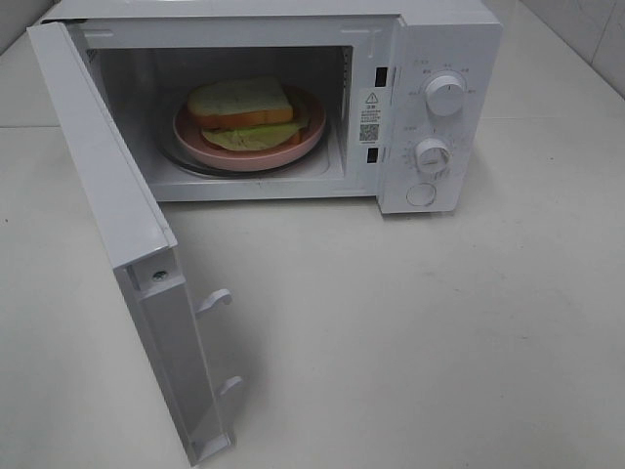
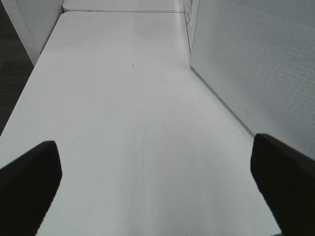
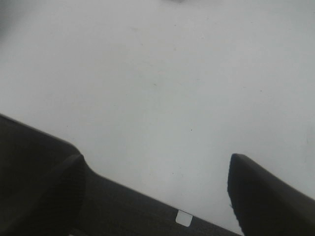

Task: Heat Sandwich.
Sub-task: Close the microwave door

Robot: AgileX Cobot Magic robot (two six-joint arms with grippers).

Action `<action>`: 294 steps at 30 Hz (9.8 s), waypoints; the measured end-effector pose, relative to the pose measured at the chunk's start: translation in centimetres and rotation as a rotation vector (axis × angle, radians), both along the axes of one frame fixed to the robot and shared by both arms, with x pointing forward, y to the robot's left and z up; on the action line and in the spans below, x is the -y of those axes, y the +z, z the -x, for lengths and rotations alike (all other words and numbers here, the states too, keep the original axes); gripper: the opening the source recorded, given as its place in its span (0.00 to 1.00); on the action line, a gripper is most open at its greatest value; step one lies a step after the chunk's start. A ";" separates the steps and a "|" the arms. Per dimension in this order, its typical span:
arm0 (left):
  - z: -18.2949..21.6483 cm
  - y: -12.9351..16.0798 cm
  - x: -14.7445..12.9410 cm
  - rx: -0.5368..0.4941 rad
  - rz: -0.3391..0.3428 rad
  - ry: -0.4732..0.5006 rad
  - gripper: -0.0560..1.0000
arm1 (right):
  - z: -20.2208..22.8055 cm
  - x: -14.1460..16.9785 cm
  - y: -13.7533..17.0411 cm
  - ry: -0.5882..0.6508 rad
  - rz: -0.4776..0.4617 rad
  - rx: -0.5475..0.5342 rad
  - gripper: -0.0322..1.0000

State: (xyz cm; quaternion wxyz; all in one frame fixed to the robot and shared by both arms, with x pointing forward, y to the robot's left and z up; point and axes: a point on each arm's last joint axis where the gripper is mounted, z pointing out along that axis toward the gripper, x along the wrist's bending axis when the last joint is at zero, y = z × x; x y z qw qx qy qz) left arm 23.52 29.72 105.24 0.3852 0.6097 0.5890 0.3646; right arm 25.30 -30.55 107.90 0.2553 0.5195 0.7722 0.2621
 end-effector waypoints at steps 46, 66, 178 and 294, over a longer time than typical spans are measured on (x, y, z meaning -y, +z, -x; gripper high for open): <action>0.0 0.0 0.0 0.000 0.000 0.000 0.99 | 2.4 0.0 -3.1 -0.307 -0.134 0.269 0.78; 0.0 0.0 0.0 0.000 0.000 0.000 0.99 | 2.4 0.0 -3.1 -0.307 -0.134 0.269 0.78; -23.9 -9.8 7.6 0.215 0.068 -0.425 0.05 | 2.4 0.0 -3.1 -0.307 -0.134 0.269 0.78; -32.0 -9.5 33.8 0.140 0.025 -0.484 0.05 | 2.3 0.0 -3.1 -0.306 -0.135 0.276 0.78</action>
